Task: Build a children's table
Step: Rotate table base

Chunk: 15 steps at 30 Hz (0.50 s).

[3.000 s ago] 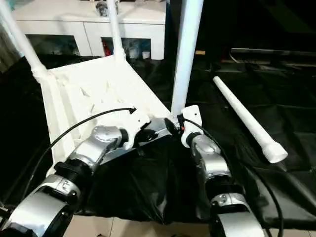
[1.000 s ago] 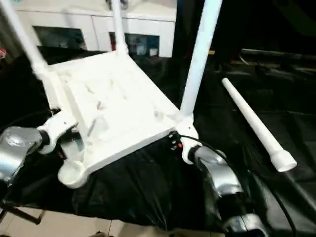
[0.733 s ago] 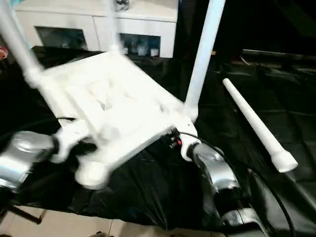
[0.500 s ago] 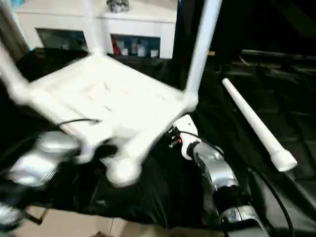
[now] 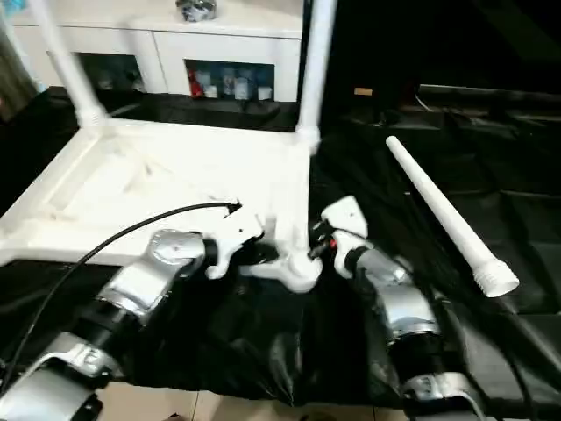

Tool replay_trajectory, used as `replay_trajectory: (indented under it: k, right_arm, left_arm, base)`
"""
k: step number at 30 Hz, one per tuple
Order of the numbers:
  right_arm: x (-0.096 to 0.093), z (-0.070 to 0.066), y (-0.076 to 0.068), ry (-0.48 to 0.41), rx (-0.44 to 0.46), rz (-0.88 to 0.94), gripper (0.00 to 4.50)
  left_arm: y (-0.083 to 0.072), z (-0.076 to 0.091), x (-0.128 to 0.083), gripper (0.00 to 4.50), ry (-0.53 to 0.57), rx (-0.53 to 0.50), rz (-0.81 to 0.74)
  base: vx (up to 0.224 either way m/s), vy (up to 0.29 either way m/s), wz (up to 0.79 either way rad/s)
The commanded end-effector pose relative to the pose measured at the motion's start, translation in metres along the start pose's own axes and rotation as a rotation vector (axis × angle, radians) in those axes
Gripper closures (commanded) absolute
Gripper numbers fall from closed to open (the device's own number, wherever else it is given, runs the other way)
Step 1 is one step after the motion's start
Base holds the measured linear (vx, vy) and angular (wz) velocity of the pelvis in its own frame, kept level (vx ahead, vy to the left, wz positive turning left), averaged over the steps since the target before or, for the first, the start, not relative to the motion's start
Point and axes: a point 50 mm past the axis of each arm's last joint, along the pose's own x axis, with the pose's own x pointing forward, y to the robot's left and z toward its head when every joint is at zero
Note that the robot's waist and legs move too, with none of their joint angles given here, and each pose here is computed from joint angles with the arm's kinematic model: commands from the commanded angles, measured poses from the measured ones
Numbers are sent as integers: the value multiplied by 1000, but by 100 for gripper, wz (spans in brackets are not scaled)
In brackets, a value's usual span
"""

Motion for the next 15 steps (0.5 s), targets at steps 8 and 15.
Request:
replay_trajectory:
  k: [8, 15]
  right_arm:
    - [-14, 20, -46, 16, 42, -200, 395]
    - [-33, 29, -104, 108, 17, -413, 338]
  left_arm:
    - [4, 17, -22, 418, -194, -8, 19]
    - [19, 24, -36, 369, -248, -65, 160]
  base:
    - [0, 0, 0]
    - [0, 0, 0]
